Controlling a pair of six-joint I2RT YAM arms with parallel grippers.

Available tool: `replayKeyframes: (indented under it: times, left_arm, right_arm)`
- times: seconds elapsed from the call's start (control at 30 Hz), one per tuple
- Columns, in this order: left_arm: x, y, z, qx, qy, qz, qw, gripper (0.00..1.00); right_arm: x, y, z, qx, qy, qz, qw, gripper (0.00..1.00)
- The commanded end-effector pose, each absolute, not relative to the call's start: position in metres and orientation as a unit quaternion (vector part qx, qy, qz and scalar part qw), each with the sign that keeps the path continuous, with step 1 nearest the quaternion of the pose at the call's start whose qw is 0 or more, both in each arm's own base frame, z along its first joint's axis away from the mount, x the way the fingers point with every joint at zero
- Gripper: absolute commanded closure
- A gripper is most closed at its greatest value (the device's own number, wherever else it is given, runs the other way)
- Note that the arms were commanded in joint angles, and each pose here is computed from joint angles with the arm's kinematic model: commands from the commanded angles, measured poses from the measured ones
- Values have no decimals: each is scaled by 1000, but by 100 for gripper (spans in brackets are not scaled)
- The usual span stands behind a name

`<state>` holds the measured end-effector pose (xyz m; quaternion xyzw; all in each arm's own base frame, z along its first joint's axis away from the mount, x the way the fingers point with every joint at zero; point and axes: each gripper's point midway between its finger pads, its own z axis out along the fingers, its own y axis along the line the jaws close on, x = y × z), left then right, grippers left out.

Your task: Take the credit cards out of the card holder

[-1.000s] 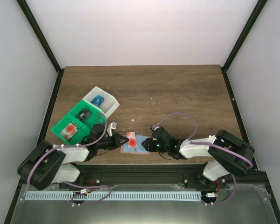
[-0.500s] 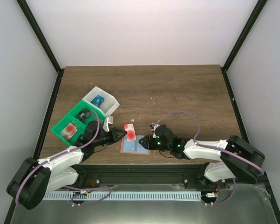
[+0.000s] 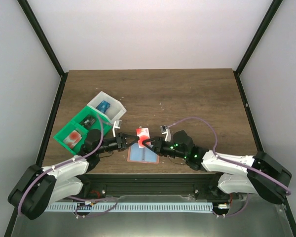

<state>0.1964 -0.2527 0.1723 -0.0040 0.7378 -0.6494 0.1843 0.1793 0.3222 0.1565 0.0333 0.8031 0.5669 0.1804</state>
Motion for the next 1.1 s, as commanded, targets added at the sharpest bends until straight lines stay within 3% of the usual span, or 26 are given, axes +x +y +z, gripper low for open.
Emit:
replayKeyframes:
  times: [0.0, 0.1, 0.3, 0.37, 0.47, 0.53, 0.73, 1.07]
  left_arm:
    - [183, -255, 197, 22, 700, -690, 182, 100]
    - [181, -251, 199, 14, 691, -698, 189, 100]
    - [174, -254, 203, 26, 684, -707, 181, 99]
    - [171, -257, 206, 39, 681, -710, 175, 81]
    - [167, -258, 213, 53, 673, -717, 171, 55]
    - [162, -260, 218, 77, 671, -718, 169, 44]
    - [156, -269, 213, 160, 715, -662, 158, 43]
    - [136, -269, 226, 225, 708, -657, 124, 42]
  right_arm:
    - [182, 322, 189, 71, 758, 624, 178, 58]
    - [183, 318, 199, 77, 743, 638, 187, 62]
    - [182, 303, 210, 70, 722, 648, 232, 89]
    - [177, 300, 217, 48, 713, 655, 246, 98]
    - [167, 292, 228, 10, 704, 655, 273, 100]
    - [160, 286, 228, -11, 713, 642, 282, 100]
    - [123, 272, 221, -106, 735, 616, 264, 100]
    - [72, 272, 231, -259, 731, 600, 197, 100]
